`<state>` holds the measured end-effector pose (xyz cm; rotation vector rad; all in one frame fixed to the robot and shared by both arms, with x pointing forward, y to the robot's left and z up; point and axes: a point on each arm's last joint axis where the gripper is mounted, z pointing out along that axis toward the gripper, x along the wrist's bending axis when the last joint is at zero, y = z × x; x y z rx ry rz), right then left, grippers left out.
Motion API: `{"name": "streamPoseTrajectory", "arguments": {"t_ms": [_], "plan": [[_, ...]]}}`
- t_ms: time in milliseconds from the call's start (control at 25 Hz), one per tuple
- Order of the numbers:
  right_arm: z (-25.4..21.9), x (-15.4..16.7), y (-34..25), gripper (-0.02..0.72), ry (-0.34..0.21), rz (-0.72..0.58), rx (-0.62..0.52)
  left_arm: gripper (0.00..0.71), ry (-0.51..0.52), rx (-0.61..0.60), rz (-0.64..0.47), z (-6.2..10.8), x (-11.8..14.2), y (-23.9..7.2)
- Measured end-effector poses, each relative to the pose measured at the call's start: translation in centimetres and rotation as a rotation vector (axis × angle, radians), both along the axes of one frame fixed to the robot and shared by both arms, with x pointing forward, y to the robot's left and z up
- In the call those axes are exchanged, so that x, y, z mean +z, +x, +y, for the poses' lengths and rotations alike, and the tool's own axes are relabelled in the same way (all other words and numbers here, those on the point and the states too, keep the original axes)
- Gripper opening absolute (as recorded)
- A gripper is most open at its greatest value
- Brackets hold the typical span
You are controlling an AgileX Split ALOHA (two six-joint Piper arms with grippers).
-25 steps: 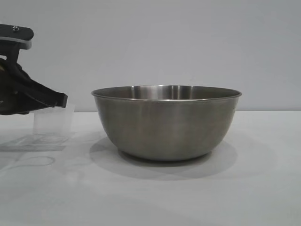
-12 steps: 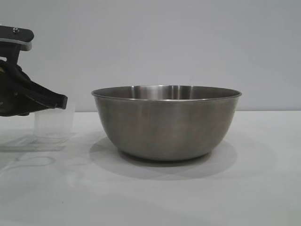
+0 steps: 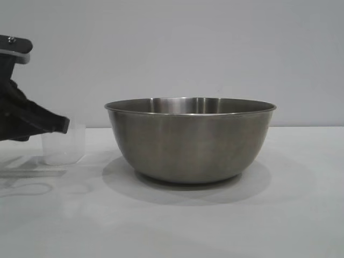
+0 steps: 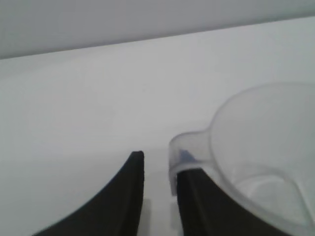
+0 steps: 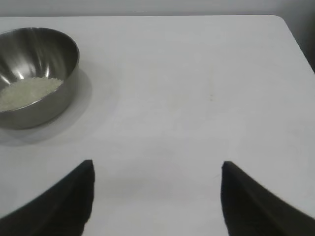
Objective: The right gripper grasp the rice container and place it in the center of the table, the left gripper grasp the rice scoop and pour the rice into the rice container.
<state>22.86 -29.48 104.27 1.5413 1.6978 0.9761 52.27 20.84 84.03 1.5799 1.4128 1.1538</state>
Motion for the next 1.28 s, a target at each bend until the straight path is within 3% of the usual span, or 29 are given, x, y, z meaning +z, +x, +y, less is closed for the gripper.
{"name": "streamPoseTrajectory", "arguments": {"t_ms": [240,760,1280], "plan": [[0.0,0.0,0.0,0.456,0.000,0.000,0.000,0.262,-0.001,-0.019,0.029,0.5,0.2,-1.5],[0.0,0.0,0.0,0.456,0.000,0.000,0.000,0.262,-0.099,-0.132,-0.027,1.2,5.0,-5.2],[0.0,0.0,0.0,0.456,0.000,0.000,0.000,0.262,-0.121,-0.266,0.190,0.1,9.2,-6.5]]}}
